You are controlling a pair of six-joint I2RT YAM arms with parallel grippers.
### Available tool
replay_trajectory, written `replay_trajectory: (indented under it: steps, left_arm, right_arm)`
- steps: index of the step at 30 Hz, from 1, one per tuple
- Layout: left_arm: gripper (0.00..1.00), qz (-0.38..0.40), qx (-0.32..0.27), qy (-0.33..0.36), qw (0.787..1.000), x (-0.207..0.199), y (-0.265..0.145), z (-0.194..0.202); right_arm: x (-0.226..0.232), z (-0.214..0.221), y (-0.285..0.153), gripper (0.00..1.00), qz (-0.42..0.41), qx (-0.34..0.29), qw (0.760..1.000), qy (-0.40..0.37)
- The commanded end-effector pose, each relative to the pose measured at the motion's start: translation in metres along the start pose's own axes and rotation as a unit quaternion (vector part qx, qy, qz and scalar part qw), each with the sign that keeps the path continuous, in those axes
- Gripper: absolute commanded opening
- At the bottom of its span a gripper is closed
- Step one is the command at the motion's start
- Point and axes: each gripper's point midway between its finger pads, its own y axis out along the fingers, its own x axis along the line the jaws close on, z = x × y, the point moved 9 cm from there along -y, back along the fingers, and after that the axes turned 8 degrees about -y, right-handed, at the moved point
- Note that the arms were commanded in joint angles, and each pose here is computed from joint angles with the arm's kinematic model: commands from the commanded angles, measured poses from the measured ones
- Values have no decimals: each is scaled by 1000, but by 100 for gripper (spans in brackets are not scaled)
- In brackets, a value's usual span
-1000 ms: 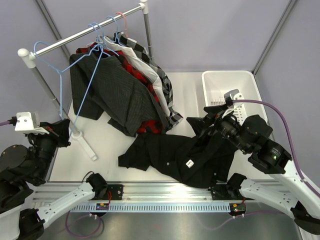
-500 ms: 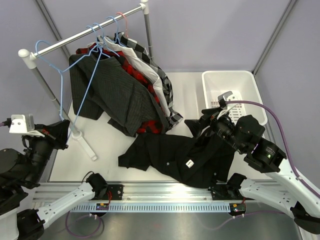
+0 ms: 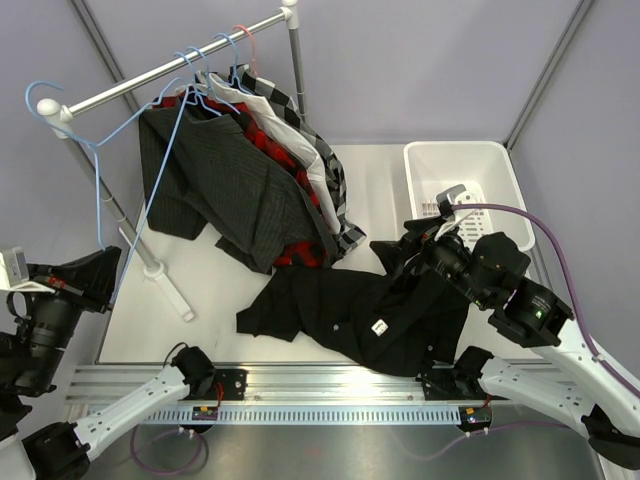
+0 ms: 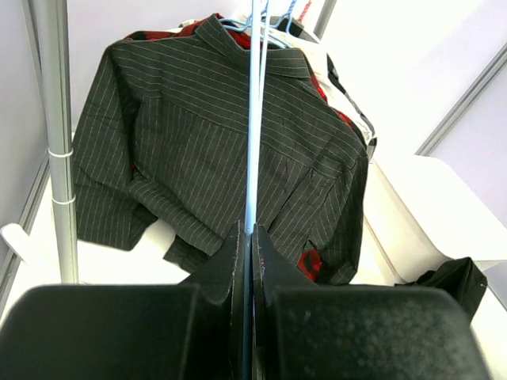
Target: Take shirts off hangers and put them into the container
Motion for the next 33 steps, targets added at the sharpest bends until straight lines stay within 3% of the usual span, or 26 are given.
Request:
replay_trajectory:
  steps: [1,11,21,25,33]
  left_arm:
    - [0,-17,-6,-8,1000,3,0,1]
    - [0,-157,10,47,986,18,19,18]
    - [0,-279,15,134,951,0,67,16]
    - [0,-304,28,163,938,-14,93,22]
    - [0,-319,38,163,933,-27,119,33]
  right_arm:
    - [-1,-6,-2,99,8,-22,1000,0]
    - [-1,-1,1,99,6,-14,1000,3]
    - [1,4,6,99,-1,-8,1000,6]
    - [2,6,6,100,-3,-8,1000,7]
    - [1,12,0,99,-5,-6,1000,7]
